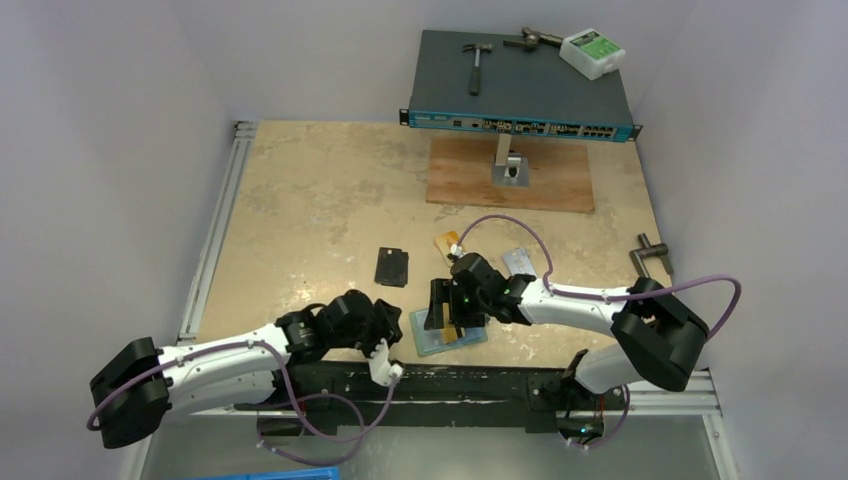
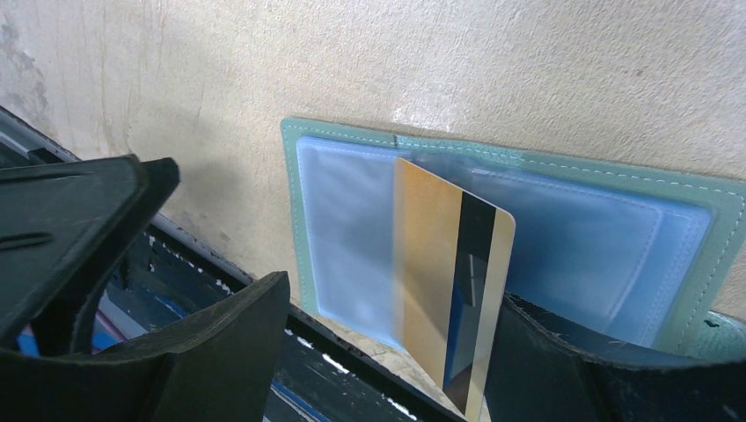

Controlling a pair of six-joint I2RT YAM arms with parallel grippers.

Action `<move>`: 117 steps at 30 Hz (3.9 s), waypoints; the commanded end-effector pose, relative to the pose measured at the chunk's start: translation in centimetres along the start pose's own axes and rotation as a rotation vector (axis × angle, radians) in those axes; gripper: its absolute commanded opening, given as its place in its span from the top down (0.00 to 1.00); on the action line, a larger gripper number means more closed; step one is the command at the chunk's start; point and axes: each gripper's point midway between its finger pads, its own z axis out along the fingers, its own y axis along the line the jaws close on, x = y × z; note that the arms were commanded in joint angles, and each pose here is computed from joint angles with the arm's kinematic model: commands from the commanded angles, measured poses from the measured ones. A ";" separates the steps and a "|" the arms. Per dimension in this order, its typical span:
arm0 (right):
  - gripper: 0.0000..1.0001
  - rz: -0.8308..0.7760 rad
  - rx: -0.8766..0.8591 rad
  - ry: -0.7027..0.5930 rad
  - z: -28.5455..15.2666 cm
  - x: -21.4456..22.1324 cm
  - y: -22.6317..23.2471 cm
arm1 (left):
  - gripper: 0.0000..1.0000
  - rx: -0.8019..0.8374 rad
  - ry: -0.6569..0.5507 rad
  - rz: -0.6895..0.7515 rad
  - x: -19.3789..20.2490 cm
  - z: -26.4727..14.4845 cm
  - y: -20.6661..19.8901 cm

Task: Put the credit cards into the card holder
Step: Insert the credit card into the card holder.

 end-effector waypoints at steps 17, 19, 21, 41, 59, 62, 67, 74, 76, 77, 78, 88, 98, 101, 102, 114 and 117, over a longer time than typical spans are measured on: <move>0.26 0.028 0.118 0.062 1.8 3.5 -4.7 | 0.59 -0.089 -0.186 0.242 -4.0 3.8 1.9; 0.27 0.030 0.108 0.069 1.9 3.6 -4.6 | 0.61 -0.101 -0.184 0.247 -4.0 4.0 2.1; 0.27 0.027 0.101 0.075 2.0 3.7 -4.5 | 0.63 -0.113 -0.183 0.231 -4.1 4.0 2.5; 0.27 0.014 0.097 0.073 1.7 4.0 -4.9 | 0.75 0.159 -0.181 0.313 -3.2 5.0 -3.2; 0.26 -0.062 0.035 0.105 0.6 3.8 -3.2 | 0.80 0.385 -0.121 0.365 -1.5 4.1 -6.5; 0.25 -0.076 0.059 0.122 0.6 3.9 -3.5 | 0.81 0.375 -0.122 0.374 -1.5 4.1 -6.4; 0.24 -0.096 0.101 0.112 0.1 3.4 -3.8 | 0.83 0.358 -0.131 0.374 -1.7 4.1 -6.4; 0.28 -0.097 0.137 0.088 -0.4 2.6 -4.0 | 0.88 0.341 -0.155 0.373 -2.0 4.0 -6.9; 0.29 -0.090 0.141 0.085 -0.6 2.5 -3.9 | 0.89 0.346 -0.154 0.360 -2.0 3.9 -7.2; 0.30 -0.088 0.144 0.082 -0.7 2.5 -4.0 | 0.89 0.348 -0.156 0.358 -2.0 3.9 -7.4; 0.30 -0.085 0.144 0.080 -0.7 2.5 -4.0 | 0.90 0.350 -0.155 0.357 -1.9 3.8 -7.6; 0.31 -0.081 0.154 0.096 -0.6 3.0 -4.5 | 0.91 0.323 -0.169 0.356 -2.3 4.0 -7.1; 0.30 -0.094 0.122 0.081 -1.5 2.4 -3.4 | 0.87 0.390 -0.178 0.366 -2.4 4.1 -7.0; 0.31 -0.091 0.107 0.071 -1.4 2.1 -2.9 | 0.90 0.332 -0.161 0.356 -2.4 4.5 -5.6; 0.31 -0.089 0.105 0.071 -1.3 2.2 -2.9 | 0.91 0.283 -0.152 0.347 -2.4 4.8 -4.7; 0.33 -0.018 0.066 0.079 0.4 2.8 -2.7 | 0.94 0.064 -0.168 0.226 -3.8 3.0 -0.2; 0.33 -0.002 0.068 0.076 0.5 3.0 -2.9 | 0.92 0.036 -0.198 0.211 -4.9 3.0 0.2</move>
